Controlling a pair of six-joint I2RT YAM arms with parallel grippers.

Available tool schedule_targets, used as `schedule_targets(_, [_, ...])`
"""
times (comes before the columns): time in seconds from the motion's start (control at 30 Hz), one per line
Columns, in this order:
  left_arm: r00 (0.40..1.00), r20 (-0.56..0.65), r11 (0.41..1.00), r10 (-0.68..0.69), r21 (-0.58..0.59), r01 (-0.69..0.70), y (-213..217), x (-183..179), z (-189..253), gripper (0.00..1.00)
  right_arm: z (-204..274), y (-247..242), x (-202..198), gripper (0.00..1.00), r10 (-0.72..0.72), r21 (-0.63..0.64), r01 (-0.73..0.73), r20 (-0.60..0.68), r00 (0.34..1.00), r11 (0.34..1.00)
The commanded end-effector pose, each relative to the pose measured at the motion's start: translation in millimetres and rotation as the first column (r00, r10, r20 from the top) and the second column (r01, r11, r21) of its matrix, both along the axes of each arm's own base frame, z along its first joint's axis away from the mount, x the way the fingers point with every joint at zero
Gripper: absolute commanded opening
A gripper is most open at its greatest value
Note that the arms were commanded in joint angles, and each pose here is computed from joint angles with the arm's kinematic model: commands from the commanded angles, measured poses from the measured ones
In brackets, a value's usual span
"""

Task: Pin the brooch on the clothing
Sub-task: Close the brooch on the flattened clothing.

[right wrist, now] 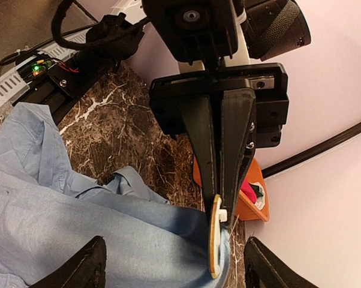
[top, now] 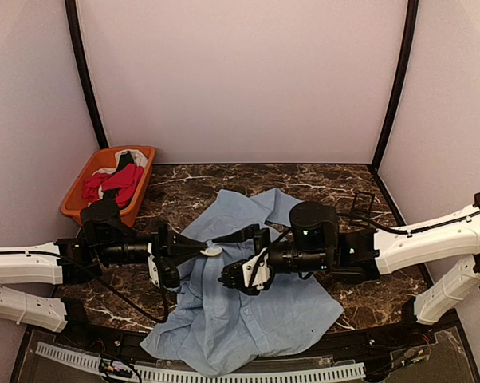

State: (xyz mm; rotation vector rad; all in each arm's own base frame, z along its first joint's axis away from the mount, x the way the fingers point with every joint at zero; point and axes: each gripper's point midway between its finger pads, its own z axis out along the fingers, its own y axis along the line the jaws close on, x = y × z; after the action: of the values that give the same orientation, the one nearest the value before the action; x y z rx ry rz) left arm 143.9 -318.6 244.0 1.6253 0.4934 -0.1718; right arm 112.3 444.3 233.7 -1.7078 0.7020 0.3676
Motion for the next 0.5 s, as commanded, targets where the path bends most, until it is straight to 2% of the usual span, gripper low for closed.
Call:
schedule_targets(0.0, [0.998,0.06,0.998,-0.035,-0.056,0.039,-3,-6,28,0.01,3,10,3,0.73,0.017,-0.031,-0.017,0.0,1.0,0.999])
schedule_targets(0.1, [0.995,0.088,0.998,-0.056,-0.005,0.057,-2,-9,17,0.01,0,12,-4,0.69,0.062,-0.08,-0.063,-0.014,0.998,0.995])
schedule_targets(0.27, [0.969,0.23,0.989,-0.093,0.134,0.063,4,-12,-6,0.01,13,9,-12,0.7,0.097,-0.098,-0.105,-0.081,0.992,0.99])
schedule_targets(0.47, [0.915,0.364,0.95,-0.176,0.307,0.06,15,-13,-32,0.01,17,11,-9,0.7,0.036,-0.159,-0.07,-0.207,0.978,0.985])
